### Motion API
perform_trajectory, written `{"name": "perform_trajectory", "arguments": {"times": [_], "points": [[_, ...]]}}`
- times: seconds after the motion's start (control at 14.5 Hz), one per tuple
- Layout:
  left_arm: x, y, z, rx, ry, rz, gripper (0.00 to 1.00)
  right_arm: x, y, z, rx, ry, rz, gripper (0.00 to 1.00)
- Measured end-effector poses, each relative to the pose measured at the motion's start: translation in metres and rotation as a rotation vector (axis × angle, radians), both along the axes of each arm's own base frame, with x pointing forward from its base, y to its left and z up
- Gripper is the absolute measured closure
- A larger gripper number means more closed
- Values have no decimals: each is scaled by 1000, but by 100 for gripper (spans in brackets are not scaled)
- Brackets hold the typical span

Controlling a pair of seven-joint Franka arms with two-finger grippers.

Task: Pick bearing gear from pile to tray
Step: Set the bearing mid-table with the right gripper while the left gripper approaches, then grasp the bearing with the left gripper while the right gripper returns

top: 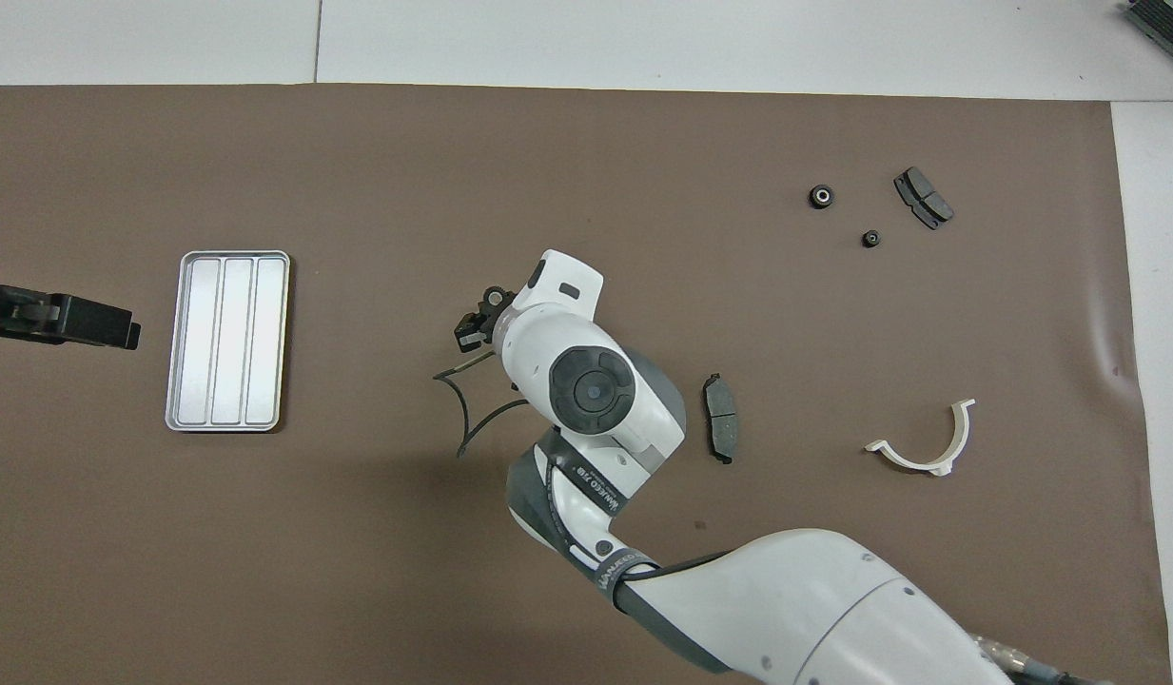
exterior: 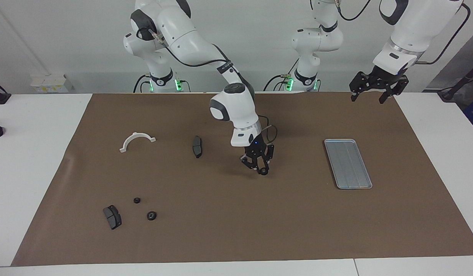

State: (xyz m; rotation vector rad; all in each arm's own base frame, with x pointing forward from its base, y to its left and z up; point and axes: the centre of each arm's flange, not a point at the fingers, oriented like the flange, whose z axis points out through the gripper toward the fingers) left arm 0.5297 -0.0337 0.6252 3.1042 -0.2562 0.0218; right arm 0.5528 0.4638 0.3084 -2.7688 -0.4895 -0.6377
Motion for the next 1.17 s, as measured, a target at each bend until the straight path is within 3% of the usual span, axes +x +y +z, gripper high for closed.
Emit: {"name": "perform_trajectory", "arguments": {"times": [0.14, 0.21, 0.41, 0.48, 0.69, 0.83, 1.17], "points": [[1, 0, 0, -1, -13, 1, 0, -12, 15, -13, 22, 29, -28, 65], [2, 1, -1, -1, -18, 3, 0, -16, 19, -14, 37, 43, -58, 59], [5, 4, -11, -2, -27, 11, 0, -14, 22, -8, 55, 58, -104, 30], [6, 5, -17, -2, -26, 21, 0, -8, 17, -5, 49, 62, -121, 30], [16, 2, -49, -9, -48, 164, 0, 32, -21, 15, 8, 82, -201, 30], [26, -13, -83, -17, -59, 276, 0, 66, -65, 27, -10, 69, -243, 29], [47, -143, -183, -35, -85, 559, 0, 141, -226, 22, -115, 58, -298, 28]]}}
